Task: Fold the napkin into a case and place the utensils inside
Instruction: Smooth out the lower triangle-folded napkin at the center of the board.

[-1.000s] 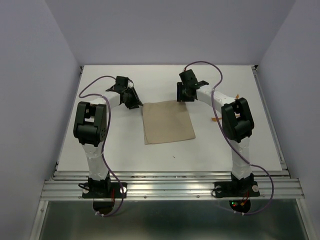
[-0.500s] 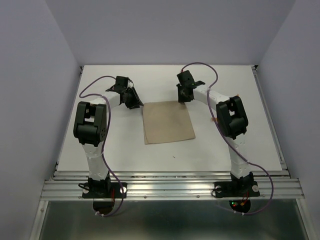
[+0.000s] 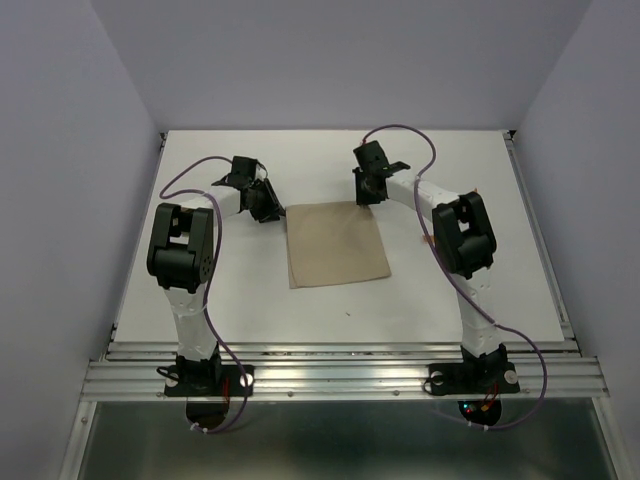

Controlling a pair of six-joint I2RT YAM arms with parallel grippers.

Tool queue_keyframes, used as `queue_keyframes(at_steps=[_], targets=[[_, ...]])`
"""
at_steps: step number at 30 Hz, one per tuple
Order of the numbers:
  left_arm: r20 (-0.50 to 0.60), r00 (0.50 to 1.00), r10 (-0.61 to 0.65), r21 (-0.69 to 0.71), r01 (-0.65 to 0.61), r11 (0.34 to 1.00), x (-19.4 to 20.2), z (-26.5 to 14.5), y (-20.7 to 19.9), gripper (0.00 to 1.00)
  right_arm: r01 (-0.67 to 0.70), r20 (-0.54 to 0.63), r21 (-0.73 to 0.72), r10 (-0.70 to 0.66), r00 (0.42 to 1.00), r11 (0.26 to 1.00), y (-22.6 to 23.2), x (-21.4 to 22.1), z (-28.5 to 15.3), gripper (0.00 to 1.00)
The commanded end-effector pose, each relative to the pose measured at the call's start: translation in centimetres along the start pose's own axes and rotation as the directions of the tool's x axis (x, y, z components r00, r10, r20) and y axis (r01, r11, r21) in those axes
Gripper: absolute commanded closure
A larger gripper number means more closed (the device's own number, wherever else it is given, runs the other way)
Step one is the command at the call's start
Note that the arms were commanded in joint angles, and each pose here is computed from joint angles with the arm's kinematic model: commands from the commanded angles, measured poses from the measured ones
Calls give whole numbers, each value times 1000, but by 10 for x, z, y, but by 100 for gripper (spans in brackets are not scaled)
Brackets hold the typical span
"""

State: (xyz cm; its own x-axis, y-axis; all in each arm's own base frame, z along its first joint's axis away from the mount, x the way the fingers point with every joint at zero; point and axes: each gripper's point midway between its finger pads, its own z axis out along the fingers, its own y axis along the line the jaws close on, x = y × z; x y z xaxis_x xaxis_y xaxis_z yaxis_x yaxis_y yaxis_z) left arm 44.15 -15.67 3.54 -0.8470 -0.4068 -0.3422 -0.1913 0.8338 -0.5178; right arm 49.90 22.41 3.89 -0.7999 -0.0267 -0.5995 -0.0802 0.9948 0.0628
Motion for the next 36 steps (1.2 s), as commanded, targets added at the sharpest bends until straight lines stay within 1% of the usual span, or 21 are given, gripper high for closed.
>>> queue_keyframes(at_steps=[1, 3, 4, 5, 7, 9, 10, 11, 14, 18, 19, 20, 22, 26, 27, 31, 32, 36], targets=[[16, 999, 29, 45, -30, 999, -4, -10, -11, 62, -26, 47, -64, 29, 998, 998, 2, -24, -24, 87], [16, 999, 30, 50, -31, 998, -4, -10, -11, 62, -50, 34, -92, 53, 998, 995, 0, -22, -22, 99], [16, 999, 31, 51, -32, 998, -3, -10, -11, 62, -67, 27, -128, 71, 997, 989, 0, -23, -24, 99], [16, 999, 32, 56, -33, 998, -3, -10, -12, 62, -74, 36, -127, 79, 996, 989, -4, -27, -23, 99], [8, 999, 34, 73, -34, 997, -2, -9, -15, 62, -90, 19, -189, 95, 995, 978, 1, -24, -24, 99], [6, 999, 38, 88, -38, 995, -1, -8, -17, 62, -117, -7, -248, 119, 993, 962, 1, -21, -25, 99], [10, 999, 38, 98, -38, 994, -2, -8, -19, 62, -122, -11, -304, 125, 992, 945, 7, -23, -28, 99], [12, 999, 37, 101, -38, 994, -3, -8, -20, 62, -131, -16, -321, 133, 991, 938, 5, -23, -27, 99], [19, 999, 42, 119, -44, 992, -3, -11, -23, 64, -127, -33, -377, 123, 992, 918, 9, -19, -28, 99], [22, 999, 49, 124, -52, 991, -4, -13, -23, 65, -133, -70, -483, 113, 991, 866, 15, -14, -36, 99], [20, 999, 46, 125, -48, 991, -4, -14, -23, 65, -150, -57, -498, 141, 988, 854, 7, -22, -36, 99], [21, 999, 44, 125, -46, 991, -4, -14, -21, 65, -158, -76, -529, 139, 987, 834, 12, -15, -40, 99], [21, 999, 41, 127, -43, 991, -3, -16, -20, 65, -175, -71, -537, 162, 984, 826, 2, -19, -41, 99], [22, 999, 49, 136, -52, 989, -4, -18, -21, 65, -179, -79, -601, 165, 983, 779, 3, -18, -54, 99], [20, 999, 50, 138, -52, 989, -4, -19, -21, 65, -182, -87, -629, 165, 983, 756, 3, -17, -60, 99], [21, 998, 51, 142, -53, 988, -4, -19, -22, 65, -172, -85, -687, 157, 984, 706, 3, -20, -74, 99], [21, 998, 52, 142, -55, 988, -4, -19, -22, 65, -168, -92, -711, 146, 985, 683, 7, -19, -79, 99], [24, 998, 53, 147, -56, 988, -6, -21, -24, 65, -197, -115, -730, 166, 979, 655, -4, -21, -81, 99]])
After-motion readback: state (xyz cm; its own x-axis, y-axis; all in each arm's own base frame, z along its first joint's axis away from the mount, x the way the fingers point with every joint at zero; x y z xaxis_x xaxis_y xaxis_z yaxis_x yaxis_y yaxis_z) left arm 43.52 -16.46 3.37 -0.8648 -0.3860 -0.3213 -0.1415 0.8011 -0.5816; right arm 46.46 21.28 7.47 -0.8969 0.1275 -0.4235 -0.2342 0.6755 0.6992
